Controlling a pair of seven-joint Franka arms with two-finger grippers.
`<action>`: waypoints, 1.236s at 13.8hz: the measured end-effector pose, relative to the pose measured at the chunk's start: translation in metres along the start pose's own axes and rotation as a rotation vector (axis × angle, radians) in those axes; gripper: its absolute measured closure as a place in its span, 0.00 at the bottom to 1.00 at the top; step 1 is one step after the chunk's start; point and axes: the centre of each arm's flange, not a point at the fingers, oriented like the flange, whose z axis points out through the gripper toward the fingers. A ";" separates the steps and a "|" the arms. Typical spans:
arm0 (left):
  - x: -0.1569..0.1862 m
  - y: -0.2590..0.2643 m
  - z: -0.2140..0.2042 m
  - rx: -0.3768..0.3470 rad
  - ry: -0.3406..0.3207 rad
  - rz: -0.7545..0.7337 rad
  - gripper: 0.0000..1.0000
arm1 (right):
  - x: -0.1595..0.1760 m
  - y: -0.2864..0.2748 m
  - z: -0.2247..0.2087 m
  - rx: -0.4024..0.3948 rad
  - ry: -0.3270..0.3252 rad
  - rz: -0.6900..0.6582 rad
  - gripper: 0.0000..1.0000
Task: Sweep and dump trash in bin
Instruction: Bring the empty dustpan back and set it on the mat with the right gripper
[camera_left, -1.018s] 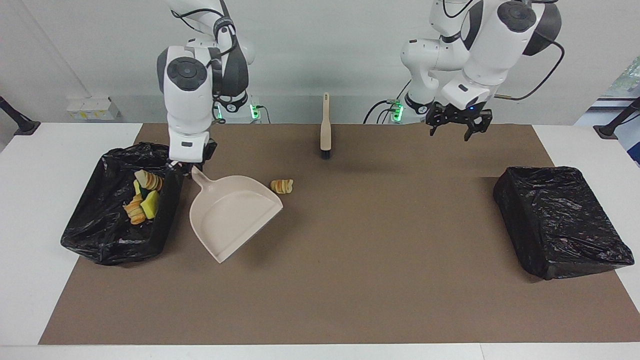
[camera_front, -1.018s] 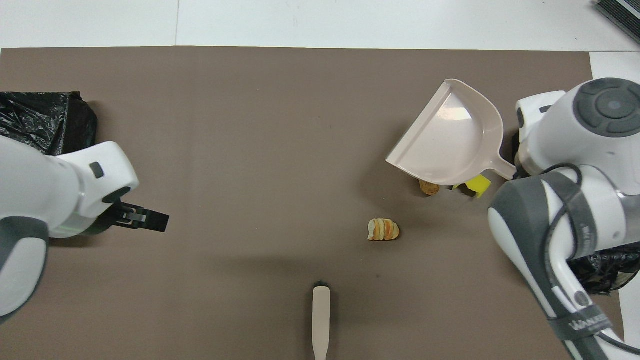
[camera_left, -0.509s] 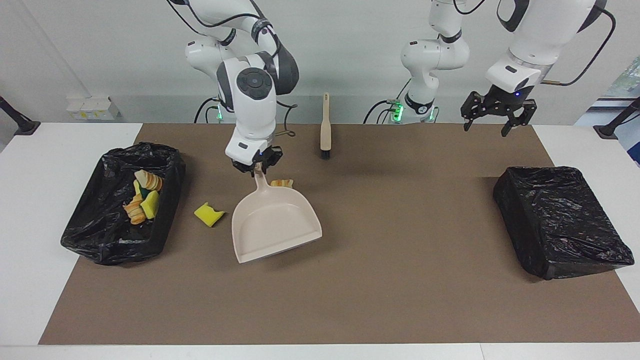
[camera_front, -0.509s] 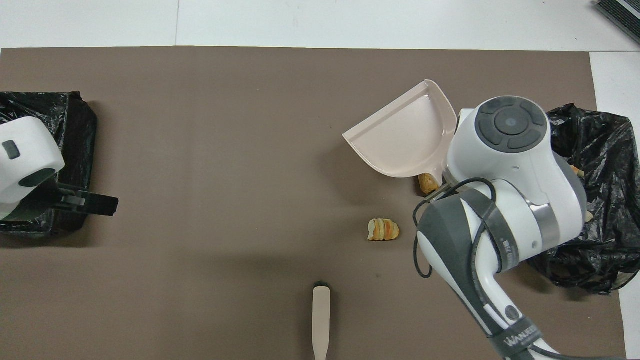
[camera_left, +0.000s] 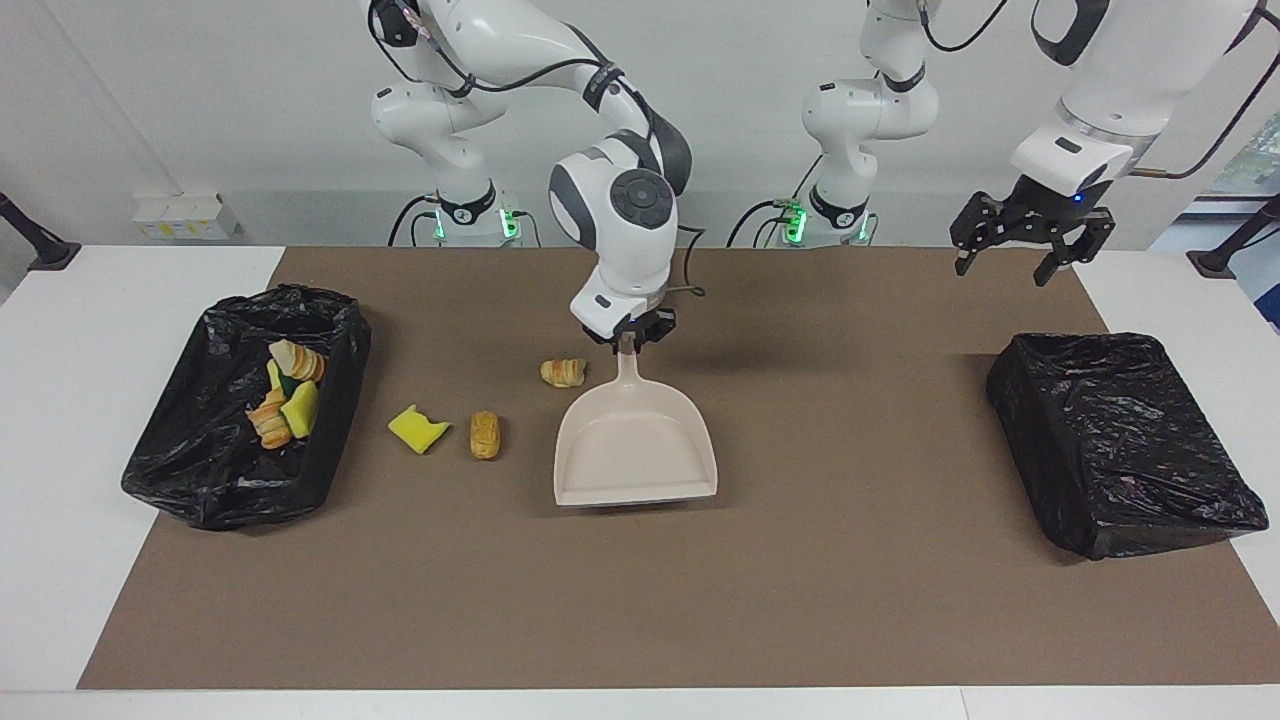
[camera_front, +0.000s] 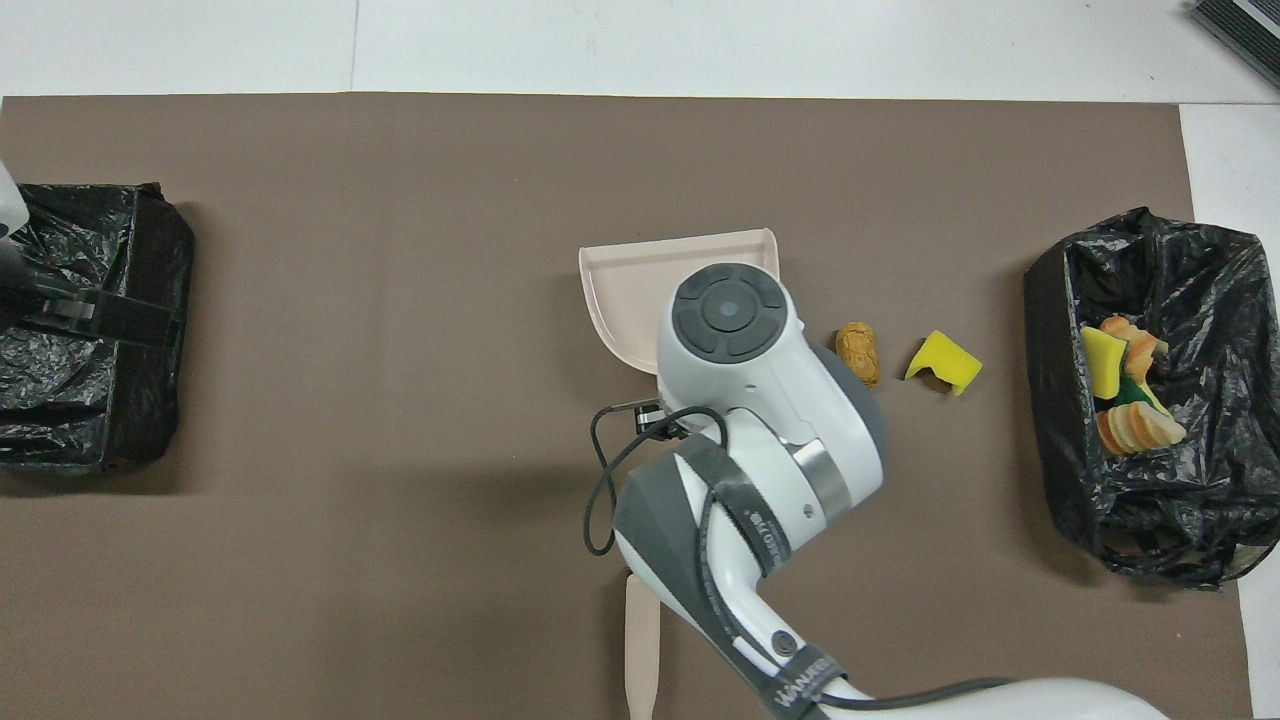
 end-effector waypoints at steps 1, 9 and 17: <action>-0.001 0.000 0.000 0.000 -0.003 0.000 0.00 | 0.003 -0.014 0.010 0.001 -0.002 0.021 0.68; -0.005 -0.012 -0.003 -0.001 -0.013 -0.023 0.00 | 0.012 -0.036 0.032 0.065 -0.029 0.049 0.68; -0.007 -0.014 -0.004 -0.003 -0.028 -0.027 0.00 | -0.002 -0.048 0.009 0.070 -0.015 0.012 0.04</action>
